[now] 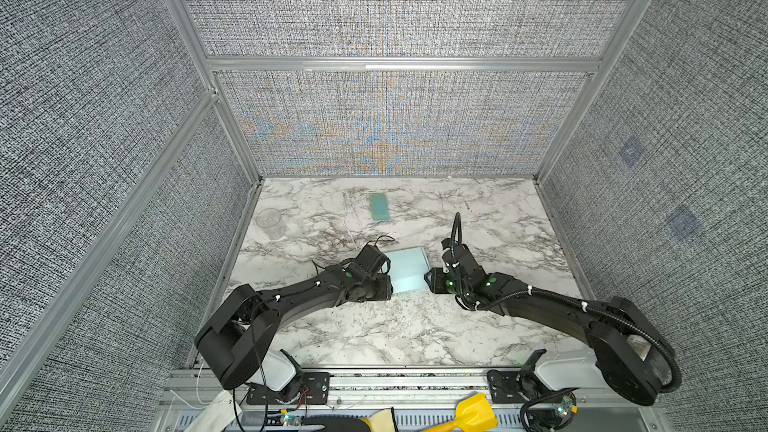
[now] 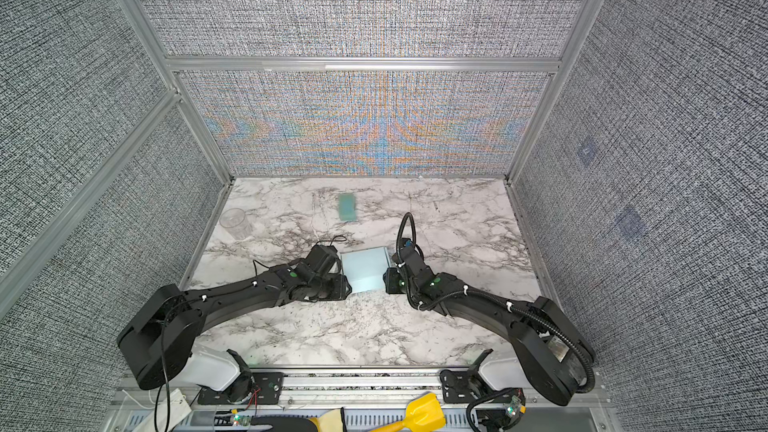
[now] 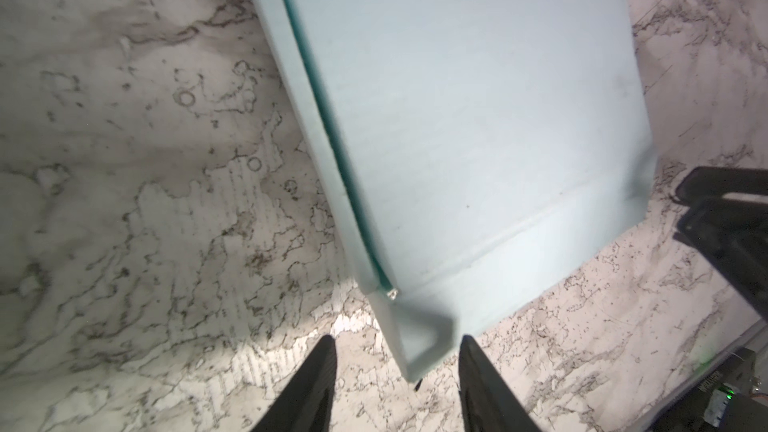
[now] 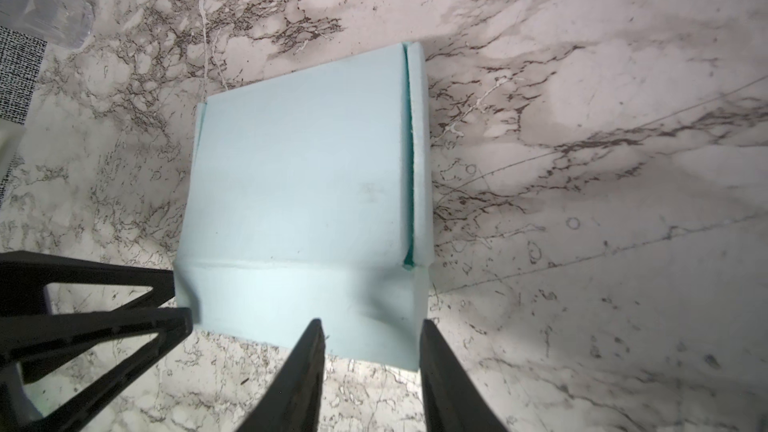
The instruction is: Fold the paper box
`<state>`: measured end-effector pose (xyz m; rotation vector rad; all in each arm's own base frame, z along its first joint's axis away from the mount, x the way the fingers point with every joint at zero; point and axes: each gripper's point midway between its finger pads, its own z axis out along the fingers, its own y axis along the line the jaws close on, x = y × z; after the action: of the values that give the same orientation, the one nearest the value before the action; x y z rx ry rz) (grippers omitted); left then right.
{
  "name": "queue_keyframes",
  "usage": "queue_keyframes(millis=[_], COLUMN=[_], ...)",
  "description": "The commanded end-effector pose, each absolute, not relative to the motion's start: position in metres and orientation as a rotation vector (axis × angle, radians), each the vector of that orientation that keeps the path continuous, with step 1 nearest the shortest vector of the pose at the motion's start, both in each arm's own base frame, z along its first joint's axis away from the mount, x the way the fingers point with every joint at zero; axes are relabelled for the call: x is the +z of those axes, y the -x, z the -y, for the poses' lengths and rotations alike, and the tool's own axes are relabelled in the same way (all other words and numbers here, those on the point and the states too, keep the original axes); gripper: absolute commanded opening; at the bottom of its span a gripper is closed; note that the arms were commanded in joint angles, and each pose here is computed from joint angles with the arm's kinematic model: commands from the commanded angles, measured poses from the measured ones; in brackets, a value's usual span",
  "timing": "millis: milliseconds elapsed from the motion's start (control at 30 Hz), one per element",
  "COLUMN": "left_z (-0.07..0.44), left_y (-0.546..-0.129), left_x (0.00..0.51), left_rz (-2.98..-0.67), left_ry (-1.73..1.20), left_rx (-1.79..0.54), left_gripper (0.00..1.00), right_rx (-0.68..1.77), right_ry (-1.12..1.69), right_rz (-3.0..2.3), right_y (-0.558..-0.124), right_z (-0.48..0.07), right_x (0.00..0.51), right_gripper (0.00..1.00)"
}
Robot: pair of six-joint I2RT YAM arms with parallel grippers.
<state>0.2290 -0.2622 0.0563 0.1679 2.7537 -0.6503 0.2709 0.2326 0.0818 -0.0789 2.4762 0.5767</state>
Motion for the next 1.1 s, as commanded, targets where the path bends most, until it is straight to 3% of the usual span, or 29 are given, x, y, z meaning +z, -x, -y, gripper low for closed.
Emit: queue_keyframes(millis=[0, 167, 600, 1067], left_z=[0.26, 0.256, 0.293, 0.311], left_y=[-0.235, -0.248, -0.297, -0.307], left_x=[0.066, 0.086, 0.109, 0.069], left_rz=[-2.725, -2.674, -2.545, -2.596], left_ry=[-0.185, -0.185, -0.359, -0.453], left_rx=[-0.618, -0.554, -0.503, -0.482], left_gripper=[0.5, 0.49, 0.48, 0.48], right_rx=[0.552, 0.541, 0.561, 0.577], right_ry=[0.069, 0.063, 0.042, 0.019], right_rz=[-2.481, -2.484, -2.448, -2.444], right_y=[-0.269, -0.266, -0.263, -0.266], right_z=[-0.227, -0.222, -0.217, -0.216], right_x=[0.079, 0.074, 0.078, 0.079], right_gripper=[0.36, 0.3, 0.28, 0.28])
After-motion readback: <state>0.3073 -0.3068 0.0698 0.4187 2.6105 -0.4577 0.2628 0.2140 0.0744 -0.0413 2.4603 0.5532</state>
